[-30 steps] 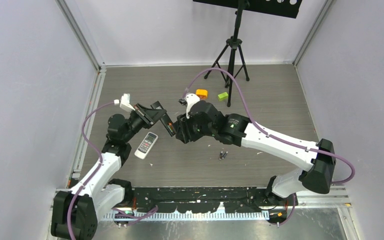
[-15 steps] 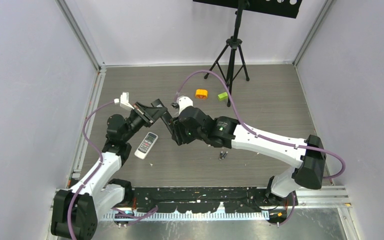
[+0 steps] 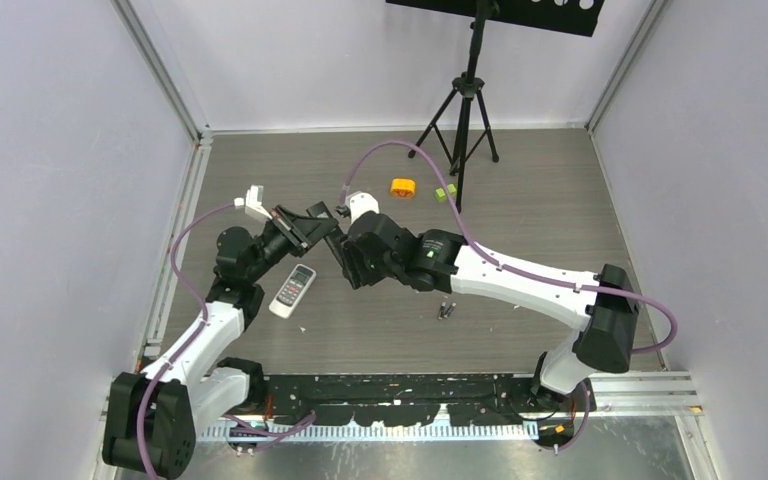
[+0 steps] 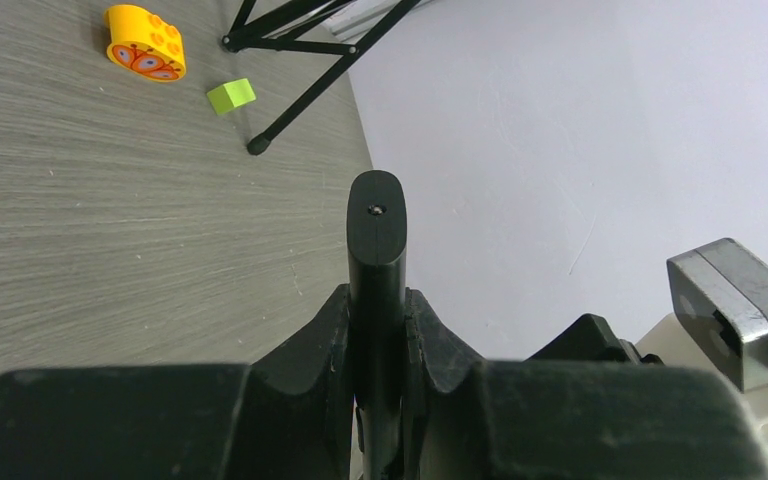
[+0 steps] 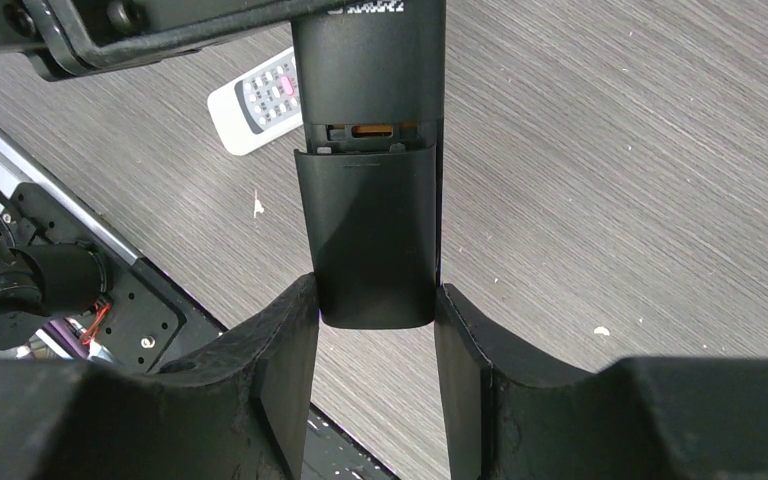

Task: Load the batteries into the remote control
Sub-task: Load the battery cover into the remote control.

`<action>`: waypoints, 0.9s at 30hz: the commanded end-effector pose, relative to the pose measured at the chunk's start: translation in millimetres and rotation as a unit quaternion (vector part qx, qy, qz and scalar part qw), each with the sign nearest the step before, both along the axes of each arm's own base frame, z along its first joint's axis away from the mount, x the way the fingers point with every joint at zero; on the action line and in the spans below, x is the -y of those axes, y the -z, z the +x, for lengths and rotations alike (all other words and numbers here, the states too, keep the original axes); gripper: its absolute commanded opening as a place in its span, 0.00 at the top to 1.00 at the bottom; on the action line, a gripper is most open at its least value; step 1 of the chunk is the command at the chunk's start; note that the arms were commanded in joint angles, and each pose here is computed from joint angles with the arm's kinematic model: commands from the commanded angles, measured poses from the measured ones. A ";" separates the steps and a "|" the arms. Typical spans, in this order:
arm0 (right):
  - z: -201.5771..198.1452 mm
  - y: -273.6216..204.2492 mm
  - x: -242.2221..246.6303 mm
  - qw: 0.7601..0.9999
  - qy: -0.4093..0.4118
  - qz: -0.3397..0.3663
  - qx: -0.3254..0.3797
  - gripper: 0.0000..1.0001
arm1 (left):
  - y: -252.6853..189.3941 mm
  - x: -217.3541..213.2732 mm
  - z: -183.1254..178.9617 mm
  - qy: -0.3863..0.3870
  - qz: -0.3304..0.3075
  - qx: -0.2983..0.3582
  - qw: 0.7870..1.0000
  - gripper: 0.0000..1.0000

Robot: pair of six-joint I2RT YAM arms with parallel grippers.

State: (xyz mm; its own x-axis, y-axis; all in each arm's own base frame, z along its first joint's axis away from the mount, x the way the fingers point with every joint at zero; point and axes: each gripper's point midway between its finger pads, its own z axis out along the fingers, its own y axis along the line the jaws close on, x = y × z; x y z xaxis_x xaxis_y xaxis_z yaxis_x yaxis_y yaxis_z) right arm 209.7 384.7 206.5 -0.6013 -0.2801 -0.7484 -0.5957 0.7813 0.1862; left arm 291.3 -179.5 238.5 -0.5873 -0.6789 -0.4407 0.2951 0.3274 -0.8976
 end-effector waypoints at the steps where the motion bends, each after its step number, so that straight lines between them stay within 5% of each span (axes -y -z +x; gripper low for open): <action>1: 3.1 -18.4 -9.9 1.000 -0.003 0.016 0.013 0.60 | -26.2 4.0 -3.5 0.015 -0.016 0.038 0.999 1.00; 27: 9.7 -10.5 -11.9 0.997 0.033 0.005 -0.067 0.56 | -43.2 14.7 -26.6 0.074 -0.046 0.036 0.996 1.00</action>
State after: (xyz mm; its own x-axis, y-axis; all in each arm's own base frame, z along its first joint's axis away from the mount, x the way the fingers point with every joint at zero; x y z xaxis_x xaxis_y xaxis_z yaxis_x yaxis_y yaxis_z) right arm 210.2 384.3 203.3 -0.7011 -0.2919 -0.6506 -0.5355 0.8180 0.2100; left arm 284.7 -183.2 238.7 -0.6267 -0.6612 -0.4124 0.2866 0.2965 -0.9110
